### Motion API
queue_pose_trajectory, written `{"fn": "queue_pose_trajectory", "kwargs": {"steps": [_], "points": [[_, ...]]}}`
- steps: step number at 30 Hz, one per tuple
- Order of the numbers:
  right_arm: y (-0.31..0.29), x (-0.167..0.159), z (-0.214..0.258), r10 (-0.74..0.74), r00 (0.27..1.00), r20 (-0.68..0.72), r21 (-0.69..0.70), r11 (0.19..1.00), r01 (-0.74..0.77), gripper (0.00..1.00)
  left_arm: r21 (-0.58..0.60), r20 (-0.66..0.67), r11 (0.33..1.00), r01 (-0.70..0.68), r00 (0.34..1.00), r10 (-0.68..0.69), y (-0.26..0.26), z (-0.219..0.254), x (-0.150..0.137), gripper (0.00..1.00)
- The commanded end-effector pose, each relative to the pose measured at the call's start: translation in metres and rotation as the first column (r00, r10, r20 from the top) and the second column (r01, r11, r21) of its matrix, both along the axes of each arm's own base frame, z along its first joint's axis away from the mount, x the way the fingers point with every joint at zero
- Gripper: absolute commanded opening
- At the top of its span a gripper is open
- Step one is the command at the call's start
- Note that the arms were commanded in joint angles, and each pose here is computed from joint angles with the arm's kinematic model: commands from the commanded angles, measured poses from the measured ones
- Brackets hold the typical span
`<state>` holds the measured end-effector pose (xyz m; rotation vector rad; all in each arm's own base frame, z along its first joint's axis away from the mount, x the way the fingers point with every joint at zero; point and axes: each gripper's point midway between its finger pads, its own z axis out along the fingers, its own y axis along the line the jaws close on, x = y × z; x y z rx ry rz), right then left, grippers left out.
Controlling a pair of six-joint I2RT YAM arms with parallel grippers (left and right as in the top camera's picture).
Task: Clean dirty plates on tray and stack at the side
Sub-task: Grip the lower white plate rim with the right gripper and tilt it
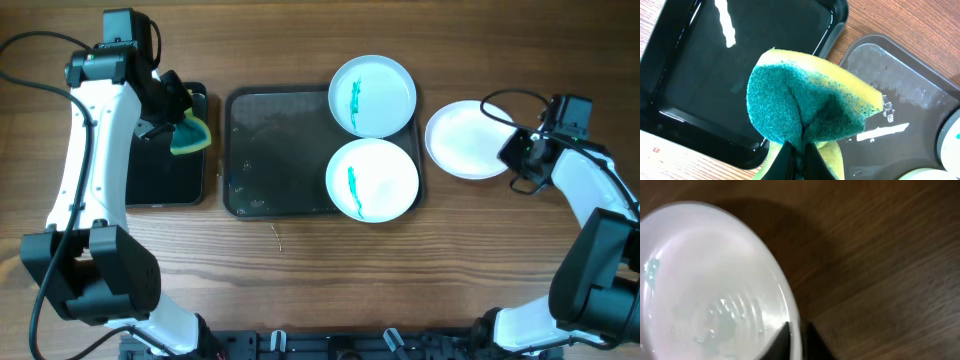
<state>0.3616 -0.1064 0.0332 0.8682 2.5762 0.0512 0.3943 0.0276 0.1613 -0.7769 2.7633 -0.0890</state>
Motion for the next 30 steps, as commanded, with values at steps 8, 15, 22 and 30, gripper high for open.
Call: {"fn": "queue_pose_trajectory", "kwargs": {"steps": [8,15,22,30], "points": [[0.032,0.012,0.029,0.147,0.989,0.036,0.144,0.978,-0.151,0.50,-0.007,0.010,1.000,0.020,1.000,-0.020,-0.004,0.002,0.001,0.04],[0.106,-0.009,0.069,0.336,0.940,0.060,0.383,0.862,-0.333,0.50,-0.008,0.009,1.000,0.021,1.000,-0.021,-0.004,0.002,0.001,0.04],[0.161,-0.044,0.045,0.518,0.849,-0.102,0.352,0.817,-0.457,0.50,-0.002,0.010,0.992,0.122,0.992,-0.122,-0.008,0.002,0.001,0.04],[0.175,-0.060,0.011,0.531,0.808,-0.256,0.230,0.845,-0.482,0.44,0.004,0.009,0.988,0.154,0.988,-0.154,-0.009,0.002,0.000,0.04]]}}
